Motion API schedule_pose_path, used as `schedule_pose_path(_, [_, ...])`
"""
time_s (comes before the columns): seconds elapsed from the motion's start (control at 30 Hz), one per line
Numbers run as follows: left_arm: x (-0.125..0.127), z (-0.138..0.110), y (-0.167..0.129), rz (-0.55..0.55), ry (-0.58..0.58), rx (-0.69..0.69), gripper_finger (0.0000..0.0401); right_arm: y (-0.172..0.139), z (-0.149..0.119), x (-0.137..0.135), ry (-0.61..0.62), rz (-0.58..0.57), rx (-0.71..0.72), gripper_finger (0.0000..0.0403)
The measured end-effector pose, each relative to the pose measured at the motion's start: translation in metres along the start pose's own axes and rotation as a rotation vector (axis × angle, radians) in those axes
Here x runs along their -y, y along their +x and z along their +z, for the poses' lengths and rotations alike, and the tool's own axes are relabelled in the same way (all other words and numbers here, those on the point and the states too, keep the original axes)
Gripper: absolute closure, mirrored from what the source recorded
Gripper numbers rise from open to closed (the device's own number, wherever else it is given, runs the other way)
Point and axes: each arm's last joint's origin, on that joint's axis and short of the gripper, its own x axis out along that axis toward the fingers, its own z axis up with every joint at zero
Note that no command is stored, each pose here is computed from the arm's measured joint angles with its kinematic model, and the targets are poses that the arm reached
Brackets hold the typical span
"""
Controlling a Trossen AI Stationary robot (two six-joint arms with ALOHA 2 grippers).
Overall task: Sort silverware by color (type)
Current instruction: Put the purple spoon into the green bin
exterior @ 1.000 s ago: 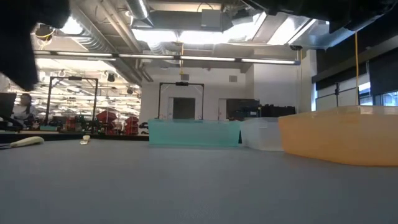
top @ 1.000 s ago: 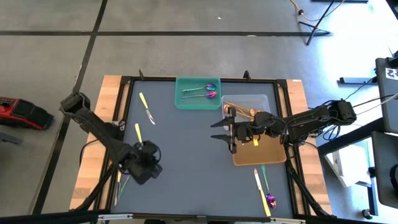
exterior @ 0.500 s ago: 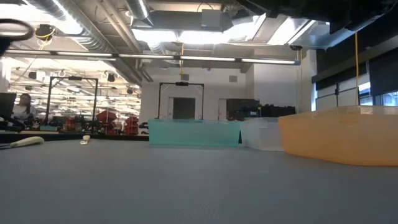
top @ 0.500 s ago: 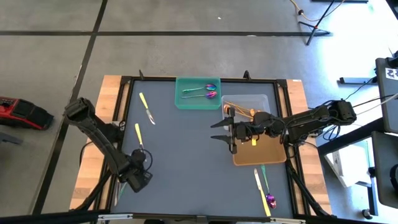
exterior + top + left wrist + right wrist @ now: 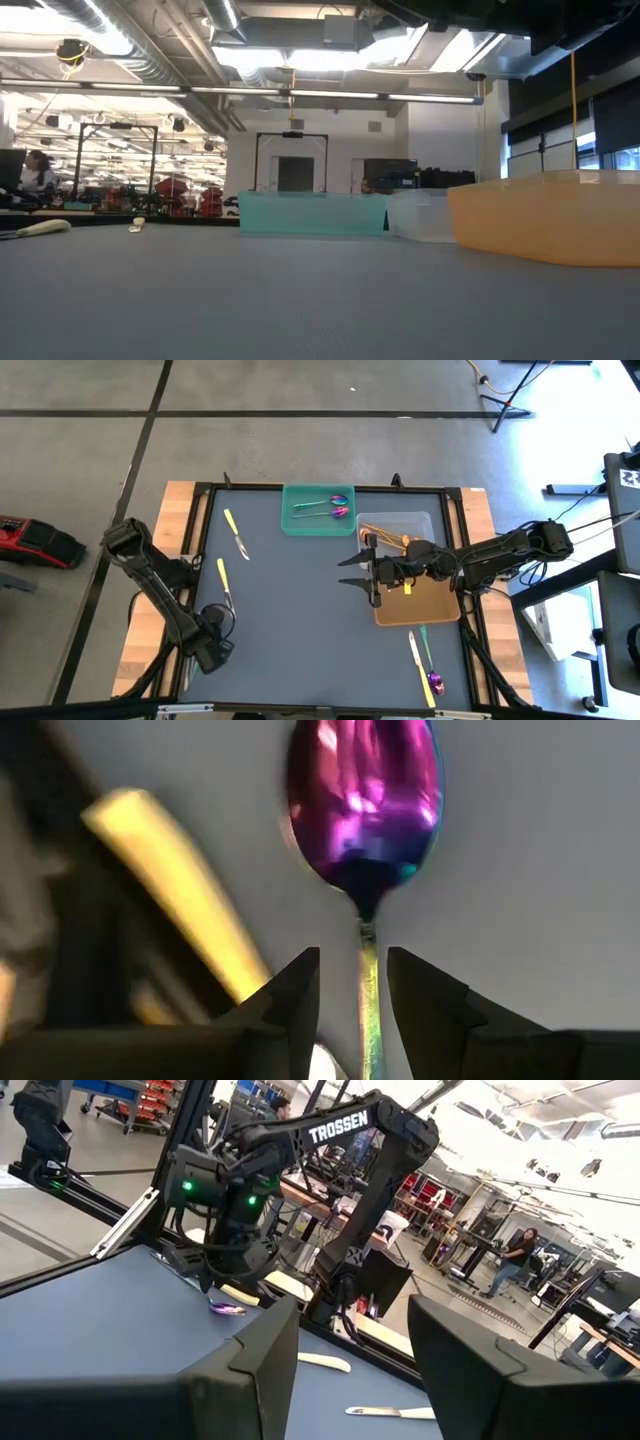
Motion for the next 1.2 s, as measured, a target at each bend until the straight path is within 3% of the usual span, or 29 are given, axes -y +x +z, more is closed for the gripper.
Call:
schedule_pose_path(0.1, [0.001,0.002,0.012,-0.065,0.023,-0.027,0.0287,0.000,0.000,0.000,0.000,0.000,0.000,0.0221])
schedule_pose_path(0.3, [-0.005,0.006,0.020,-0.047,0.031,-0.047,0.0295,0.000,0.000,0.000,0.000,-0.001,0.000,0.0221])
schedule_pose_path(0.63, [0.007,0.009,0.012,-0.114,0.158,0.001,0.0388,0.000,0.000,0.000,0.000,-0.001,0.000,0.0221])
schedule_pose_path(0.77, [0.012,0.008,0.007,-0.141,0.169,0.018,0.0389,0.000,0.000,0.000,0.000,-0.001,0.000,0.0221])
schedule_pose_path(1.0, [0.025,0.005,-0.018,-0.273,0.253,0.146,0.0385,0.000,0.000,0.000,-0.001,-0.003,0.003,0.0221])
schedule_pose_path(1.2, [0.037,0.016,-0.044,-0.404,0.335,0.380,0.0385,0.000,0.000,0.000,0.002,-0.001,0.005,0.0221])
